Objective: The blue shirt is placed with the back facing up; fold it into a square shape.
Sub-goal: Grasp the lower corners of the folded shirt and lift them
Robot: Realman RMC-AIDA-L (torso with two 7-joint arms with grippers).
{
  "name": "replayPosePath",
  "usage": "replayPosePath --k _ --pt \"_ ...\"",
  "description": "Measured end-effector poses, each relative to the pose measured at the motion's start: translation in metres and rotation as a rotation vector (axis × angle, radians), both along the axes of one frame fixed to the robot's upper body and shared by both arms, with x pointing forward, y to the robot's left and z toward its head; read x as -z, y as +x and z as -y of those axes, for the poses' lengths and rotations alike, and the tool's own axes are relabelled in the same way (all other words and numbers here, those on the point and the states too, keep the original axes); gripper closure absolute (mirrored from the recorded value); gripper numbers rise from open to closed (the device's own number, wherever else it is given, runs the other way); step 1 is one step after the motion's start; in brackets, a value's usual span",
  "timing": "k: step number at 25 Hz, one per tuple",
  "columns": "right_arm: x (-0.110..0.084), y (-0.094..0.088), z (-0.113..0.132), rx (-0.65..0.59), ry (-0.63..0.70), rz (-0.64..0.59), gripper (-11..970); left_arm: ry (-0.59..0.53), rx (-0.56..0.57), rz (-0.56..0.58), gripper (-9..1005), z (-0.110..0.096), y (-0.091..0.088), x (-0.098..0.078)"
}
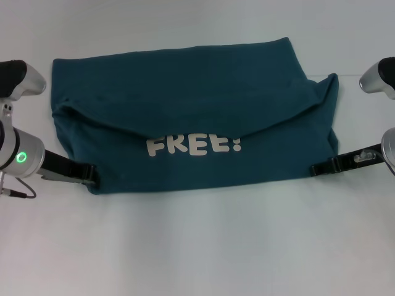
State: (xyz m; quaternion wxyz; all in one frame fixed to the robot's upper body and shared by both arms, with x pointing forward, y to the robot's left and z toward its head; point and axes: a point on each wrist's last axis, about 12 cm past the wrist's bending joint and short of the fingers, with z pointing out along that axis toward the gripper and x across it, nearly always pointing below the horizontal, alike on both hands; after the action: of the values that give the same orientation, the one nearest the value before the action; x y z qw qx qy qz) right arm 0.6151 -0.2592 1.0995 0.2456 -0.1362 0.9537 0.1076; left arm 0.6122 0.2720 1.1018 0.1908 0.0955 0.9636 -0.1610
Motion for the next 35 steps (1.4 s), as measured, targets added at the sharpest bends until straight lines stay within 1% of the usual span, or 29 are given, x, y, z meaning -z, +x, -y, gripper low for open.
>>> replayPosePath --k 6,14,22,28,35 --pt "0.0004 0.0028 -0.0018 0.001 0.001 0.013 163 0.002 0.001 0.001 909 -0.0008 0.0002 -0.0003" --pt "0.0051 0.0041 -0.0053 -0.009 0.021 0.002 177 0.001 0.010 0.009 909 0.0002 0.0011 -0.0011" --pt "0.0029 0.0054 -0.0084 -0.018 0.072 0.026 192 0.002 0.012 0.013 908 0.0007 0.0015 -0.0014" --pt "0.0049 0.0057 -0.0093 -0.020 0.071 0.022 203 0.002 0.014 0.012 908 0.0012 0.0013 -0.0012" --pt "0.0064 0.0044 -0.0050 -0.014 0.071 0.027 364 0.004 0.019 0.013 908 0.0012 0.0013 -0.0011"
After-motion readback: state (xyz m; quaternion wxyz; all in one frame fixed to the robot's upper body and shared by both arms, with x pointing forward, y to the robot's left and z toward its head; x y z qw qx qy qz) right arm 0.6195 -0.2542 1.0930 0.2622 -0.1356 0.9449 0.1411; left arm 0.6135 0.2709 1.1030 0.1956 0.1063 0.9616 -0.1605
